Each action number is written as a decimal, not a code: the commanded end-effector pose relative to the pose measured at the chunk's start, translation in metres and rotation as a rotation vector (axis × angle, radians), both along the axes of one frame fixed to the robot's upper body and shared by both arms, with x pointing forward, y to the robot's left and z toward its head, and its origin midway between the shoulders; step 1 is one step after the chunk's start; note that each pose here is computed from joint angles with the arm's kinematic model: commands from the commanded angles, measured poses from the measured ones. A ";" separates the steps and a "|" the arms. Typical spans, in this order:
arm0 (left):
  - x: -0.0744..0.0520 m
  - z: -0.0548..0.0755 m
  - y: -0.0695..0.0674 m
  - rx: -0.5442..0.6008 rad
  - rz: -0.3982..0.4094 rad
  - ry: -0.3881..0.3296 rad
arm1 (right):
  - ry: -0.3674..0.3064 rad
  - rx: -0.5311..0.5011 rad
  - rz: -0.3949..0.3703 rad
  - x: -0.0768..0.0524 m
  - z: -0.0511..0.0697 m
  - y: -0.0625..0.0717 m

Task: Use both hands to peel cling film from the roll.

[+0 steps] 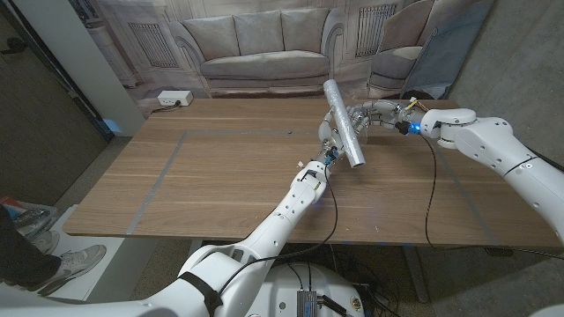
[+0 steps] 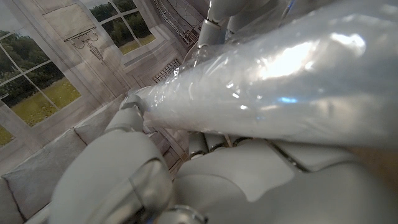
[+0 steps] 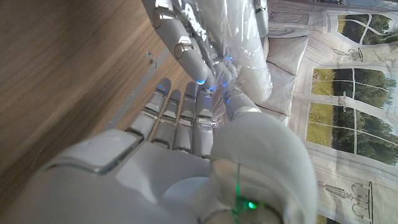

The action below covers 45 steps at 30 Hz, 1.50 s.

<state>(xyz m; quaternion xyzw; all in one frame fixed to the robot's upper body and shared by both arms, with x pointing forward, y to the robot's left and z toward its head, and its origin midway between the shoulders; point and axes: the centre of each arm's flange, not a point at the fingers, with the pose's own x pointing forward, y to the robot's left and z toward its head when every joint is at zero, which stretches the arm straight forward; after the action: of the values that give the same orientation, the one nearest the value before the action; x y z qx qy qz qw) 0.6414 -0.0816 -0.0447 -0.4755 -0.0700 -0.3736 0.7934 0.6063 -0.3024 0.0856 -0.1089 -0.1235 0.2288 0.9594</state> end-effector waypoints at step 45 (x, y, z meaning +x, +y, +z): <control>-0.017 -0.015 0.002 0.047 0.018 -0.024 | -0.008 -0.006 -0.209 -0.015 0.001 -0.020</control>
<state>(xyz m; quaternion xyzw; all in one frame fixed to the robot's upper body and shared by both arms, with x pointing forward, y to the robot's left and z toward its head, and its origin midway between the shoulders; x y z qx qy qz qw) 0.6309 -0.0819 -0.0621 -0.4508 -0.0659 -0.3775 0.8062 0.5928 -0.3175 0.0866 -0.1151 -0.1153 0.1545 0.9745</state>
